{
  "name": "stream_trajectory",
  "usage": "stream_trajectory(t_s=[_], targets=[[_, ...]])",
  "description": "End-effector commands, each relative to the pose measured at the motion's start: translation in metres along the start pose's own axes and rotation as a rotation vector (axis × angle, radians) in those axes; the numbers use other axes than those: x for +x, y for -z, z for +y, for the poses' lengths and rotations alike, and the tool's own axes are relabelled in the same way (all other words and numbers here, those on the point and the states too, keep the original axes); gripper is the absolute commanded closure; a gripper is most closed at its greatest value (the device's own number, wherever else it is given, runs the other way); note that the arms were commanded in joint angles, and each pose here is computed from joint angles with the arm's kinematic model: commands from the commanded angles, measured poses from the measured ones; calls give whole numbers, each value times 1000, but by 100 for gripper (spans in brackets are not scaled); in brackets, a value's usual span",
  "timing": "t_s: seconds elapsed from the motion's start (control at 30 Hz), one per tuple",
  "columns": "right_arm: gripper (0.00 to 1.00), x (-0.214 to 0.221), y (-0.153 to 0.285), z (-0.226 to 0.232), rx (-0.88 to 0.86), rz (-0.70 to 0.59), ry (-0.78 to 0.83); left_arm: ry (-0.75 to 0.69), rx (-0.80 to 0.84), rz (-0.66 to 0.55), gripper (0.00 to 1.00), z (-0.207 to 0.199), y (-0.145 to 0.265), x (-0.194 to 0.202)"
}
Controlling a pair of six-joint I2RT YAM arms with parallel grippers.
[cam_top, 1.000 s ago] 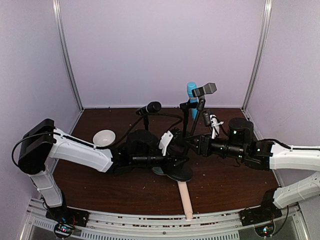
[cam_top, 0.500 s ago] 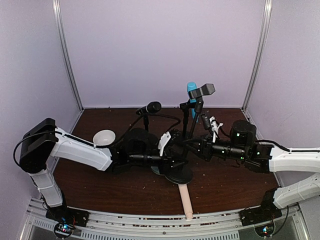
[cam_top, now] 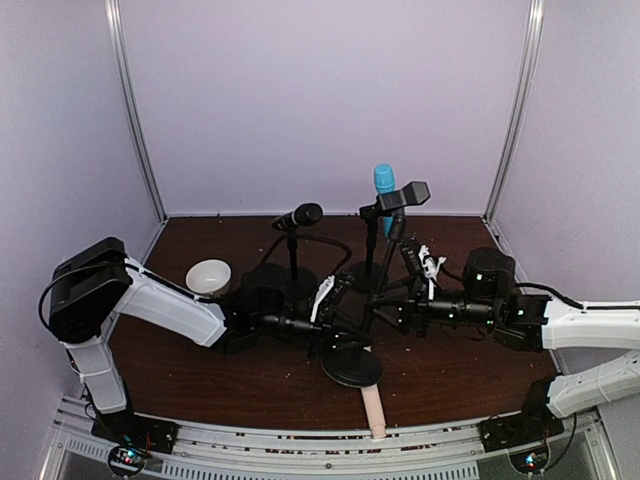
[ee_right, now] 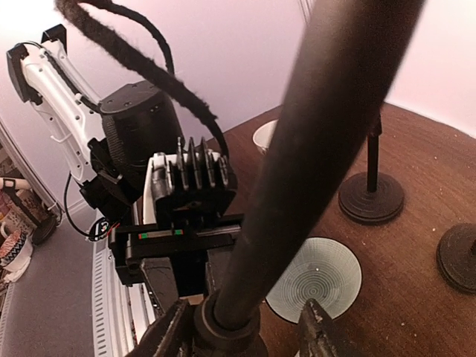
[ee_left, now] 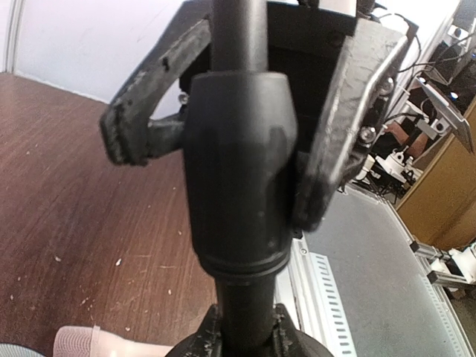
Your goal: Attach the microphones to the stand
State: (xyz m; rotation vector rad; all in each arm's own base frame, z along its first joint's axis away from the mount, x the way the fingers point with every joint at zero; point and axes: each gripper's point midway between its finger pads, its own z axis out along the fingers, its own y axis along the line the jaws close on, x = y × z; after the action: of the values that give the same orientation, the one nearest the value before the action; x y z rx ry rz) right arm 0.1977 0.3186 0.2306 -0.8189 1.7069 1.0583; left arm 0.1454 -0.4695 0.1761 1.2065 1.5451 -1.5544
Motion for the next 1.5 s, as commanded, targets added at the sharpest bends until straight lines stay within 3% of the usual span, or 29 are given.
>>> stream_trajectory(t_s=[0.0, 0.2, 0.33, 0.53, 0.73, 0.93, 1.17, 1.47], targets=[[50, 44, 13, -56, 263, 136, -54, -219, 136, -213, 100, -49, 13, -66], [46, 40, 34, -62, 330, 115, -65, -194, 117, -219, 100, -43, 13, -59], [43, 26, 39, -44, 244, 76, -46, -158, 29, -222, 100, -26, 12, -57], [40, -31, 53, -4, 90, -71, -26, -104, -146, -229, 100, 5, 15, -57], [34, -92, 61, -7, 181, -157, -15, -82, -173, -220, 100, 11, 14, -54], [33, -123, 37, -13, 197, -172, -46, -78, -149, -213, 100, 6, 11, -53], [33, -137, 17, -24, 221, -183, -102, -76, -137, -202, 100, 1, 9, -48], [45, -139, 16, -20, 172, -247, -147, -76, -130, -194, 100, 1, 7, -46]])
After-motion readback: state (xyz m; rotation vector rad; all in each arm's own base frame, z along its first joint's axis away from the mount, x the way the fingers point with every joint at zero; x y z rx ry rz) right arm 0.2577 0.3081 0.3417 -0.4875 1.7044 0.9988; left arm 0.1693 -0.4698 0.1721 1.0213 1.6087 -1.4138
